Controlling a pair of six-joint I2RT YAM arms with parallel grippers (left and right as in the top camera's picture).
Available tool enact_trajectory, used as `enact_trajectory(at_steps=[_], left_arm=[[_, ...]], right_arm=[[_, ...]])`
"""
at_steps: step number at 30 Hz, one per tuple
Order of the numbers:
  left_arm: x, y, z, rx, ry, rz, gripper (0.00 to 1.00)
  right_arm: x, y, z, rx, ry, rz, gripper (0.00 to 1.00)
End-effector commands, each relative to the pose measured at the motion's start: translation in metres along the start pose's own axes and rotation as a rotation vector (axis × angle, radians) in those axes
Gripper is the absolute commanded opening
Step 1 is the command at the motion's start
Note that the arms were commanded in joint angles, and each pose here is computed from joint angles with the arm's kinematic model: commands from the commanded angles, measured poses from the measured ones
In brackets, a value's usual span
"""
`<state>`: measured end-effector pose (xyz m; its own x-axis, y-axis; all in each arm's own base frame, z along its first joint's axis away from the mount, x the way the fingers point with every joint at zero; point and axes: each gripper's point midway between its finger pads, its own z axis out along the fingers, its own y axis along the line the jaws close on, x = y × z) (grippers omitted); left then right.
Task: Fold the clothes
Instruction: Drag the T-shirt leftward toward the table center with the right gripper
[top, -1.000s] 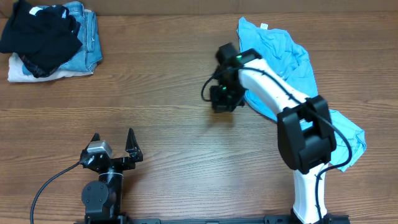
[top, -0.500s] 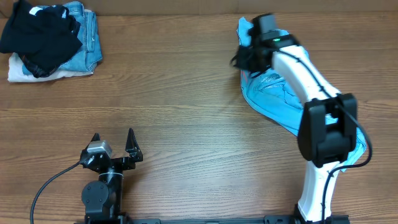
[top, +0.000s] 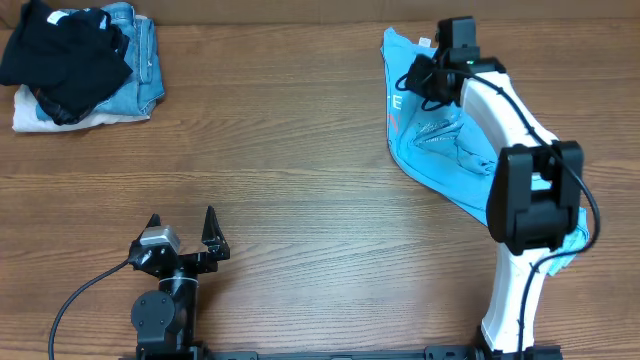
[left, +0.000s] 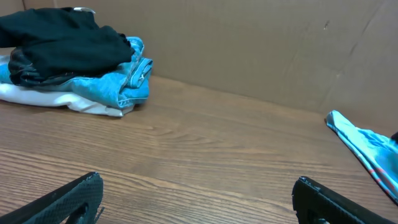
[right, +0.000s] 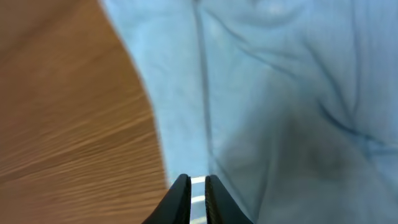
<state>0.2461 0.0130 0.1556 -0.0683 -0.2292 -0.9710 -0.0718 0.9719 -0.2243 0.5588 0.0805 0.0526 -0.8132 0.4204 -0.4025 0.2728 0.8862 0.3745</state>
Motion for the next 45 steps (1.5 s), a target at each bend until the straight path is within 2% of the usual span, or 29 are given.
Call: enact_trajectory(at_steps=[1, 10, 15, 20, 25, 29, 32, 35, 39, 42, 45], left_arm=[[-0.002, 0.004, 0.0, -0.017, -0.012, 0.025, 1.0], [-0.002, 0.004, 0.0, -0.017, -0.012, 0.025, 1.0], [-0.002, 0.004, 0.0, -0.017, -0.012, 0.025, 1.0], [-0.002, 0.004, 0.0, -0.017, -0.012, 0.025, 1.0], [-0.002, 0.004, 0.0, -0.017, -0.012, 0.025, 1.0], [-0.001, 0.004, 0.0, -0.017, -0.012, 0.025, 1.0], [-0.002, 0.004, 0.0, -0.017, -0.012, 0.025, 1.0], [-0.002, 0.004, 0.0, -0.017, -0.012, 0.025, 1.0], [-0.002, 0.004, 0.0, -0.017, -0.012, 0.025, 1.0], [-0.002, 0.004, 0.0, -0.017, -0.012, 0.025, 1.0], [-0.002, 0.004, 0.0, -0.017, -0.012, 0.025, 1.0]], right_arm=[[0.009, -0.013, 0.024, 0.036, 0.025, 0.07, 0.12], [0.021, -0.021, 0.042, 0.057, 0.056, 0.074, 0.11], [0.046, -0.02, 0.053, 0.072, 0.128, 0.068, 0.11], [0.077, 0.005, 0.054, 0.007, 0.228, 0.045, 0.11], [0.119, 0.043, 0.052, -0.051, 0.332, -0.011, 0.11], [0.175, 0.072, 0.045, -0.031, 0.442, -0.096, 0.11], [0.231, 0.1, 0.03, -0.061, 0.585, -0.152, 0.04], [0.276, 0.123, 0.014, -0.104, 0.7, -0.194, 0.04], [0.322, 0.143, -0.001, -0.112, 0.775, -0.272, 0.04], [0.338, 0.154, -0.008, -0.121, 0.786, -0.311, 0.04], [0.328, 0.163, -0.016, -0.135, 0.769, -0.315, 0.04]])
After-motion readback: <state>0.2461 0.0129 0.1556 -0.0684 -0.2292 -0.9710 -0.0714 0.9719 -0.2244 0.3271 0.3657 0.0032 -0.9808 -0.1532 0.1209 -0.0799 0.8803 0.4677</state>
